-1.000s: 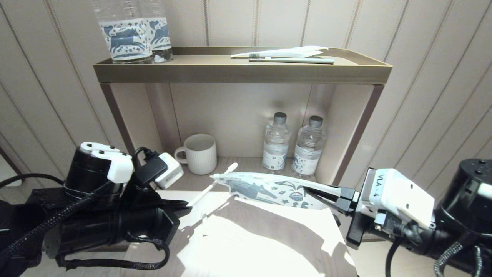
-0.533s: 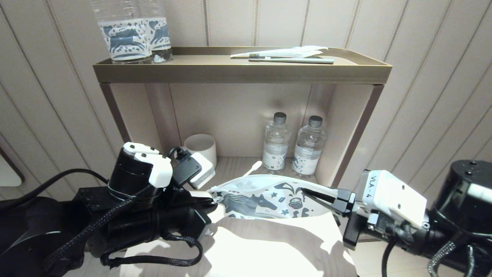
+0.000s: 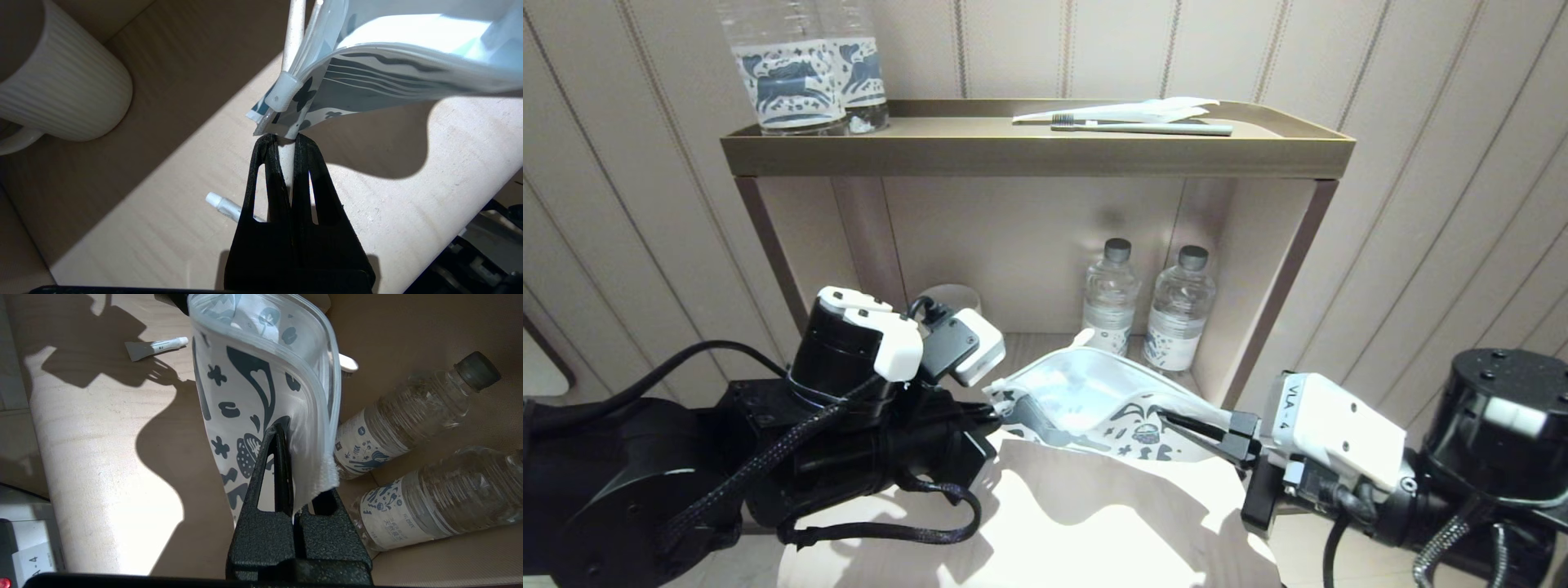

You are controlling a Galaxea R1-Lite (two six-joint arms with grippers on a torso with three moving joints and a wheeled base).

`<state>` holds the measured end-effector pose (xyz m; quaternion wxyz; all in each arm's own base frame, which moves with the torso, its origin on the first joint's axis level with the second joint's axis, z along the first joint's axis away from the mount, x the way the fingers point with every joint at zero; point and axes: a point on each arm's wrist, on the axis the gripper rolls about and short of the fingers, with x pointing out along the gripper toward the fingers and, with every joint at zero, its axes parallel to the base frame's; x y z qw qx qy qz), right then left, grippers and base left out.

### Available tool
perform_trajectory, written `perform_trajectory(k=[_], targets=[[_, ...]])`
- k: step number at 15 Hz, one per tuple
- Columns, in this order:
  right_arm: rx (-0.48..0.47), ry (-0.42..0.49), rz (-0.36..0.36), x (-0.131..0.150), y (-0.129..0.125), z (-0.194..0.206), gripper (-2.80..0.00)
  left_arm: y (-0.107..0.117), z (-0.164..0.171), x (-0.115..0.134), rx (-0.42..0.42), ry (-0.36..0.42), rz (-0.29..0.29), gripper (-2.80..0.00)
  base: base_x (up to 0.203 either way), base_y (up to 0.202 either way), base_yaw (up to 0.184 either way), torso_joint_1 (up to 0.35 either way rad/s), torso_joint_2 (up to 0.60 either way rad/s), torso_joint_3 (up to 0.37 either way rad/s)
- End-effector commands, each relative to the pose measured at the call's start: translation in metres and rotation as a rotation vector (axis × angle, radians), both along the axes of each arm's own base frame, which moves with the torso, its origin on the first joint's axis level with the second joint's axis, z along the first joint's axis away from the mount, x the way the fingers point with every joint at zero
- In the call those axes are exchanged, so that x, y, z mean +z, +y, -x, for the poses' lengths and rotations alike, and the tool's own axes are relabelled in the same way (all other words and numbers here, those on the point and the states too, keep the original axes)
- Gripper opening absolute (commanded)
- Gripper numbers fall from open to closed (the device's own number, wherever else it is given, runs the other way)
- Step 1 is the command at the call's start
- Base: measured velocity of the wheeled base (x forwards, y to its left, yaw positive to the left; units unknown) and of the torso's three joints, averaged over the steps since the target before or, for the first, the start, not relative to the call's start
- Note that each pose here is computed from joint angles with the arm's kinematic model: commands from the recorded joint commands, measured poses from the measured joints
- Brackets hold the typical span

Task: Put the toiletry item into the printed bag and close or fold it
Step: Place the toothbrush in the storage bag

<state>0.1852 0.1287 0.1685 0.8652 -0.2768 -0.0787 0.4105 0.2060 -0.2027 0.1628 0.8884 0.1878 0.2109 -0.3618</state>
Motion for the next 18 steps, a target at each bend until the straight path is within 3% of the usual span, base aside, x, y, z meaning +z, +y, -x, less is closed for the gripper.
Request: perform_trajectory(k=[1, 6, 9, 11, 18], targets=[[0.017, 0.01, 0.009, -0.004, 0.006, -0.002, -2.8, -0.008, 0.0, -0.003, -0.016, 0.001, -0.006, -2.8, 0.0, 0.0, 0.0, 0.0, 0.0, 0.0], [0.028, 0.03, 0.022, -0.01, 0.012, -0.006, -2.8, -0.032, 0.003, -0.009, -0.046, -0.004, -0.034, -2.8, 0.0, 0.0, 0.0, 0.0, 0.0, 0.0], [0.028, 0.027, 0.021, -0.009, 0.012, -0.005, -2.8, -0.031, 0.004, -0.01, -0.044, -0.003, -0.038, -2.8, 0.0, 0.0, 0.0, 0.0, 0.0, 0.0], [0.026, 0.022, 0.018, -0.008, 0.011, -0.004, -2.8, -0.025, 0.009, -0.007, -0.042, -0.009, -0.031, -2.8, 0.0, 0.0, 0.0, 0.0, 0.0, 0.0], [0.022, 0.023, 0.022, -0.009, 0.009, -0.004, -2.8, 0.031, 0.022, 0.017, 0.065, -0.096, -0.02, -2.8, 0.0, 0.0, 0.0, 0.0, 0.0, 0.0]])
